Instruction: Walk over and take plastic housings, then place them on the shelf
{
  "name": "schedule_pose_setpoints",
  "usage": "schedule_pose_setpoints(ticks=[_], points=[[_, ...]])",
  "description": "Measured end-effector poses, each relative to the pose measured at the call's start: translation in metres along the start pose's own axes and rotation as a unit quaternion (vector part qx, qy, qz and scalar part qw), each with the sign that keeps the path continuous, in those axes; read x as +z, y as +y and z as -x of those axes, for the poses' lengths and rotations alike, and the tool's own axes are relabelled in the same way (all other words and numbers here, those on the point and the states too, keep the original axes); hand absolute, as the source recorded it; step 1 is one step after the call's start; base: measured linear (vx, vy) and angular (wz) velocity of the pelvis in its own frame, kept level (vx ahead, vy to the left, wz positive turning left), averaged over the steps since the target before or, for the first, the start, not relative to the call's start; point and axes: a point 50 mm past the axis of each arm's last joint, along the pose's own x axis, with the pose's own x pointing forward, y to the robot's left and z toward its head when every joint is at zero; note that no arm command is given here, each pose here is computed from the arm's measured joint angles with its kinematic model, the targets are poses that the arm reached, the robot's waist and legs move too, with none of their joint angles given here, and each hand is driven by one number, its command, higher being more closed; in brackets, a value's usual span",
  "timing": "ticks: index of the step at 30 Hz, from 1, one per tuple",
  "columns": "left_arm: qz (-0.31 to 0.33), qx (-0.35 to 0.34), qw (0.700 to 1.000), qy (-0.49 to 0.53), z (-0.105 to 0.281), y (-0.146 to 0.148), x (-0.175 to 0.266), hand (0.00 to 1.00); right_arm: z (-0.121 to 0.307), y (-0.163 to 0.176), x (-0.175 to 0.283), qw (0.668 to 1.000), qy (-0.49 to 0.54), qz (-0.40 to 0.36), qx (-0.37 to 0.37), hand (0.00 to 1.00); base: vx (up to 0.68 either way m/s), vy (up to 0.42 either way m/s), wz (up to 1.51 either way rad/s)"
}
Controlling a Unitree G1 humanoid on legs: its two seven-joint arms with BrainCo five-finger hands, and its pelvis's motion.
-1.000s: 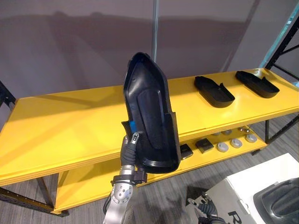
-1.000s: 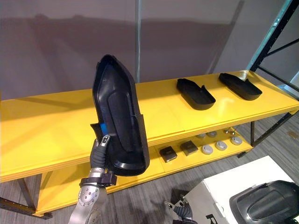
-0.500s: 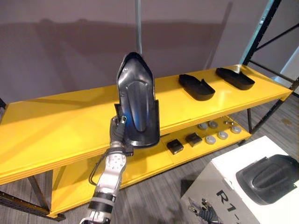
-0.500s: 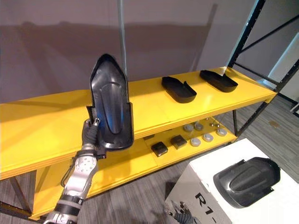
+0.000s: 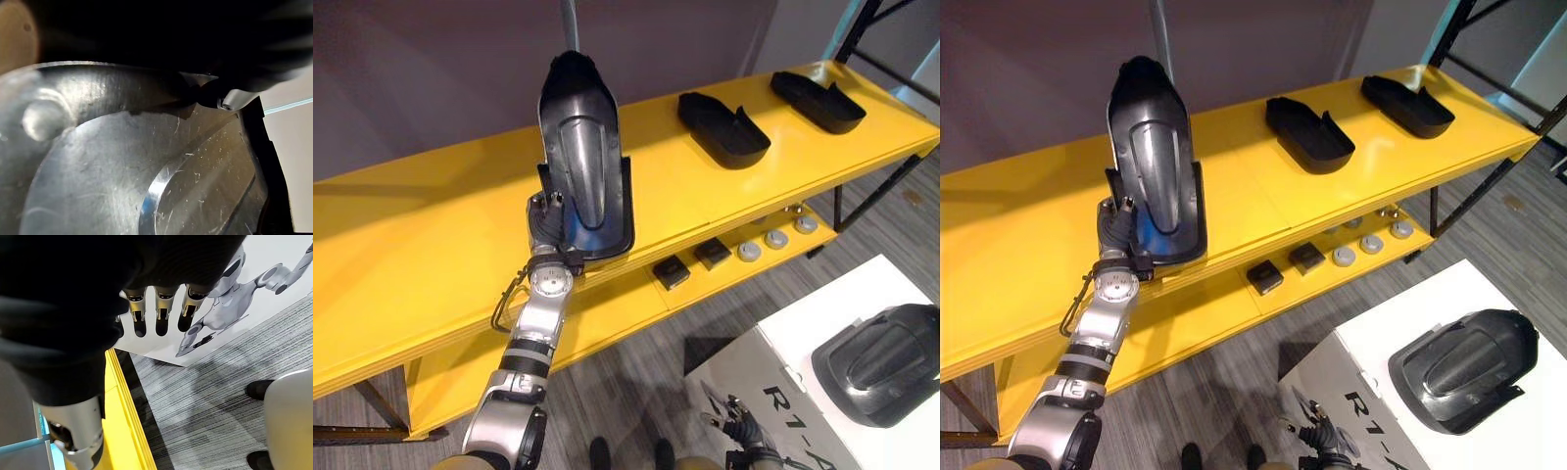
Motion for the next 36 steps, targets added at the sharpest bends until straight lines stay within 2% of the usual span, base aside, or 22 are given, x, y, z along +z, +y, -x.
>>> schedule_pose_setpoints(ticks=[9, 10, 23, 32, 36], points=[[0.036, 0.016, 0.998, 0.05, -0.018, -0.008, 0.002, 1.0, 0.007, 0.01, 0.011, 0.999, -0.035, 0.005, 0.021, 0.0, -0.05, 0.001, -0.12], [0.039, 0.015, 0.997, 0.058, -0.02, -0.01, 0.002, 0.0, 0.009, 0.011, 0.012, 0.999, -0.041, 0.002, 0.021, 0.0, 0.0, 0.01, -0.04], [0.096, 0.029, 0.993, 0.056, -0.044, -0.015, 0.034, 0.0, 0.012, 0.016, 0.028, 0.996, -0.084, -0.014, 0.031, 0.0, 0.0, 0.0, -0.02], [0.118, 0.029, 0.991, 0.054, -0.042, -0.023, 0.041, 0.0, 0.013, 0.014, 0.026, 0.996, -0.083, -0.014, 0.028, 0.0, 0.01, -0.006, 0.08], [0.14, 0.033, 0.99, 0.002, -0.038, -0.021, 0.062, 0.0, 0.013, 0.014, 0.024, 0.996, -0.08, -0.012, 0.028, 0.0, 0.0, -0.013, 0.07]])
